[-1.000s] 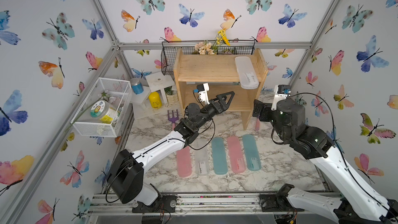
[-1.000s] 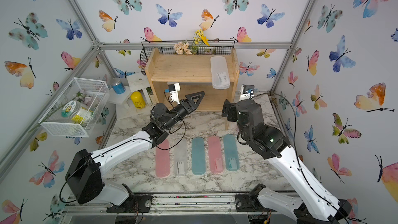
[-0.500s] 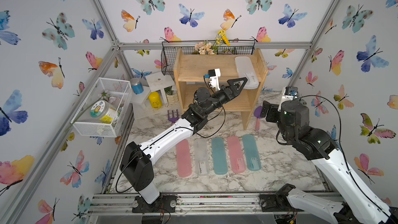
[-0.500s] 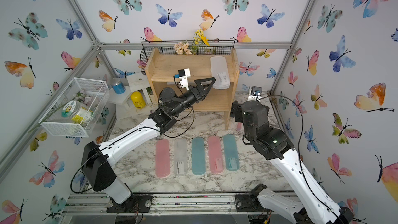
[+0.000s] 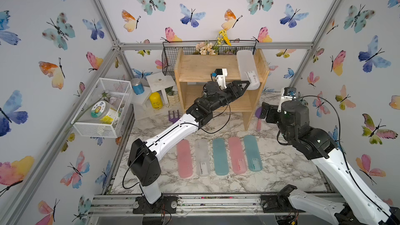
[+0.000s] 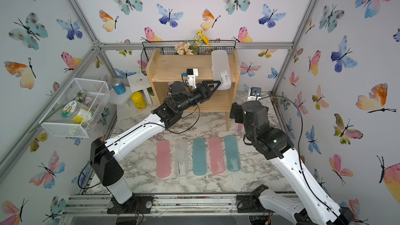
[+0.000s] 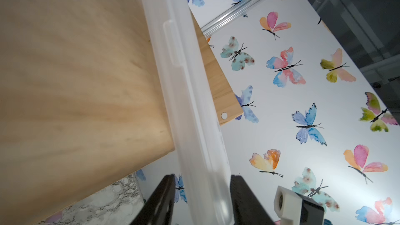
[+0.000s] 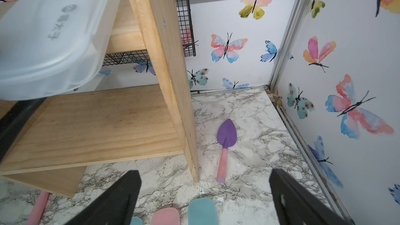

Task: Remove the pencil cases from the shelf
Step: Pick up the pencil case from the shelf, then place the pencil case at the center of the board, then reset both arms

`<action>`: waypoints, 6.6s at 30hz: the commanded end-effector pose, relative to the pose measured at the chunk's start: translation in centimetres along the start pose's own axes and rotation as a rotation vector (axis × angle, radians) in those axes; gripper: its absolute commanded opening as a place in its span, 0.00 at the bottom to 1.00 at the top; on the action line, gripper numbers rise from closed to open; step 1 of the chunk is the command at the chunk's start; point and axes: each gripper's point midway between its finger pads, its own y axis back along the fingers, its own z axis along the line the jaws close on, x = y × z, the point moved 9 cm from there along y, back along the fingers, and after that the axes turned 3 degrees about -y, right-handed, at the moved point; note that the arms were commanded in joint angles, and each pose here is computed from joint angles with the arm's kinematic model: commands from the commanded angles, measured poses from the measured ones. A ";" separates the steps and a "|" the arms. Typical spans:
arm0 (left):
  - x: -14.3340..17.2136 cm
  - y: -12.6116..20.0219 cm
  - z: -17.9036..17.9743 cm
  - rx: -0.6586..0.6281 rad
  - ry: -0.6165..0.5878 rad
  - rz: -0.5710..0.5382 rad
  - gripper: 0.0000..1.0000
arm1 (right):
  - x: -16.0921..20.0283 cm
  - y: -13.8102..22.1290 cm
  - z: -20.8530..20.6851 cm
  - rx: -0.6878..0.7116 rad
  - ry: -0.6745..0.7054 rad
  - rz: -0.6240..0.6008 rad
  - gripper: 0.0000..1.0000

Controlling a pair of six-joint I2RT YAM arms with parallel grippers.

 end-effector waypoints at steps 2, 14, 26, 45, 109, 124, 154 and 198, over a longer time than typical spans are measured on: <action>0.4 -0.3 0.0 0.001 -0.001 0.027 0.20 | 0.3 -0.3 0.2 -0.024 -0.004 0.018 0.99; 1.6 6.4 1.3 -0.061 -0.231 -0.084 0.07 | -0.9 0.7 2.0 -0.251 -0.022 0.027 0.99; 3.3 18.1 1.5 -0.200 -0.504 -0.213 0.03 | -2.6 1.5 5.4 -0.598 -0.091 0.018 0.99; 4.7 27.5 2.9 -0.404 -0.610 -0.290 0.01 | -1.4 2.4 17.3 -0.868 -0.096 0.053 0.99; -0.1 32.5 -0.7 -0.841 -0.692 -0.522 0.99 | 22.1 1.6 29.2 -0.909 -0.084 0.719 0.69; 0.5 37.0 -0.6 -0.980 -0.612 -0.505 0.99 | 29.9 0.3 40.4 -0.848 -0.064 0.821 0.72; 1.7 36.4 1.6 -1.012 -0.571 -0.465 0.99 | 32.0 -1.6 40.2 -0.842 -0.130 0.779 0.99; 2.7 37.1 27.4 -1.163 -0.918 -0.495 0.99 | 17.3 -15.9 -4.0 0.035 0.167 -0.061 0.99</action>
